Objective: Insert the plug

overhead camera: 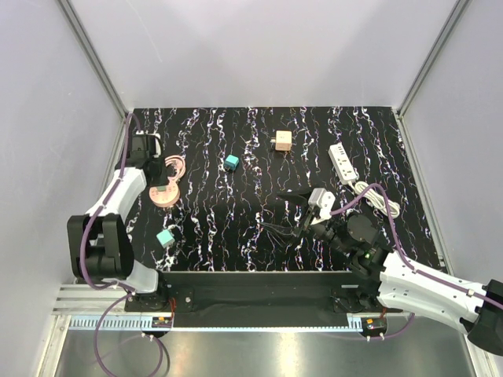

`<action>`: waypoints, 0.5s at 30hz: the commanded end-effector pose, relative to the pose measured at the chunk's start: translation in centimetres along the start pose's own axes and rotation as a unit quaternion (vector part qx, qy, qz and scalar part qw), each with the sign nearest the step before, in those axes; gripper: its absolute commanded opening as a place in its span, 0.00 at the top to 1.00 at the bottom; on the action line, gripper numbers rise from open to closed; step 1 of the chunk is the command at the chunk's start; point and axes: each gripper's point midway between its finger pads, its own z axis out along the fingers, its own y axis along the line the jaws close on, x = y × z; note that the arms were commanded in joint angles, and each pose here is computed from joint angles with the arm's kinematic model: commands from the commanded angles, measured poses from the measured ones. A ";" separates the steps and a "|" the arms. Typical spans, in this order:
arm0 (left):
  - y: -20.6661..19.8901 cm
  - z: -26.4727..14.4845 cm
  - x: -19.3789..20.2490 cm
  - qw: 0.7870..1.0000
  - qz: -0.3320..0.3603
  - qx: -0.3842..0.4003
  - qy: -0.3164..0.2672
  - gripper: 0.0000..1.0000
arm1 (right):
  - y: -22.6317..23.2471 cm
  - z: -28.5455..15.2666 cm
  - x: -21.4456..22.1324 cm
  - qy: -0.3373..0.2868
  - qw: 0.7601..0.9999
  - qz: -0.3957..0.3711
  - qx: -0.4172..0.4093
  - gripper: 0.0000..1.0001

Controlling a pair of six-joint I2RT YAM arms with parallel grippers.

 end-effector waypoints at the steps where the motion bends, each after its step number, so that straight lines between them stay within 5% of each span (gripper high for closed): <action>1: 0.3 0.8 -2.4 1.000 -0.001 -0.013 -0.028 1.00 | -0.2 0.2 -1.6 -0.034 0.999 0.004 0.007 0.00; 15: -0.7 1.0 -2.9 1.000 -0.012 0.011 -0.026 1.00 | -0.3 0.3 -1.0 -0.023 1.000 0.000 0.010 0.00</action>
